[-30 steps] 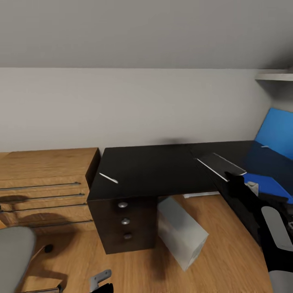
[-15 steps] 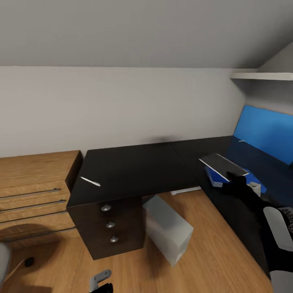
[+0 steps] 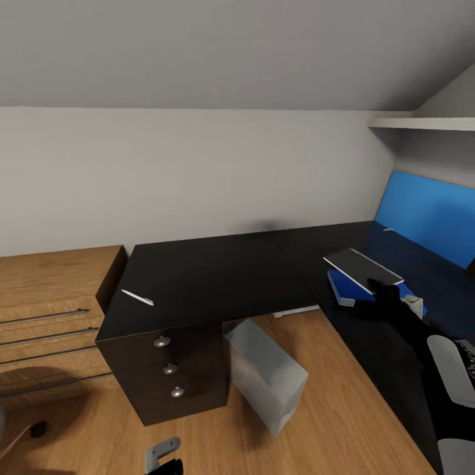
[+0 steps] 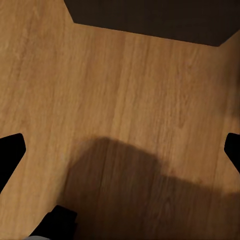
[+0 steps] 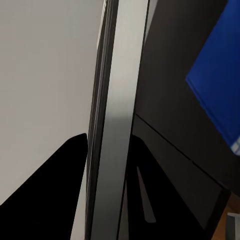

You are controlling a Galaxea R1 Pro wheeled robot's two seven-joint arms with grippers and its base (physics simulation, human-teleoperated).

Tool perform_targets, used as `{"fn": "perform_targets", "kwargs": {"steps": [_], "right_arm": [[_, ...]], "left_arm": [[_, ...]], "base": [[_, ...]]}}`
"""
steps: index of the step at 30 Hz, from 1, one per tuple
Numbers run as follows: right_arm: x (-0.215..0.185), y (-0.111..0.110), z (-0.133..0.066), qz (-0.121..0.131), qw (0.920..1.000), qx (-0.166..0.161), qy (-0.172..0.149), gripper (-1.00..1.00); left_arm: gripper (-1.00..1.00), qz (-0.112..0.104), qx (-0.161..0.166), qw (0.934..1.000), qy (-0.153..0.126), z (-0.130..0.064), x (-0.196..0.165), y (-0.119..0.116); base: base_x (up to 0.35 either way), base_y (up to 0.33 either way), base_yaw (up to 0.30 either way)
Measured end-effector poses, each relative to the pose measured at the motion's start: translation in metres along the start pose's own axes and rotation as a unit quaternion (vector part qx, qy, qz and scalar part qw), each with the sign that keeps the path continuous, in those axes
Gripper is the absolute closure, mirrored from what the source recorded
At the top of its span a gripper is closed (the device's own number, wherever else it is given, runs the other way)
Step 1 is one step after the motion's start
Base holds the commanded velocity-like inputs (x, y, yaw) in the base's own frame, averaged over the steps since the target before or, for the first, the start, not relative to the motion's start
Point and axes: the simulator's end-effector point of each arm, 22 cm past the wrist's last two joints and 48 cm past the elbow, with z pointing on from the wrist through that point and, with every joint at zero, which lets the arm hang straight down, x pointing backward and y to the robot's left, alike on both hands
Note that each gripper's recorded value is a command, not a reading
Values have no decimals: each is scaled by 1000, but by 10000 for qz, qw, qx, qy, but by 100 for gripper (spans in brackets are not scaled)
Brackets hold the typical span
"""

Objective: In the bedroom, organize the workspace by keeping the computer under the desk, ensuring the monitor is on the desk, placing the keyboard on the desk next to the monitor, placing the mouse on the desk next to the keyboard, moving the folder from the swivel chair onto the desk next to the mouse, stacking the notebook on top of the folder with the pen on top of the notebook, and positioning the swivel chair next to the desk.

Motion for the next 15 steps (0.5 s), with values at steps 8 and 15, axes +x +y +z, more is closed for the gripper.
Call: {"fn": "perform_targets", "kwargs": {"steps": [8, 15], "right_arm": [[-1, -2, 1, -48, 9999, 60, -78, 100], [-47, -30, -9, -356, 9841, 791, -1550, 100]], "left_arm": [[-100, 66, -157, 9998, 77, 4, 8, 16], [-100, 167, -323, 9992, 144, 7, 18, 31]], "base": [[0, 0, 0], [0, 0, 0]]}}
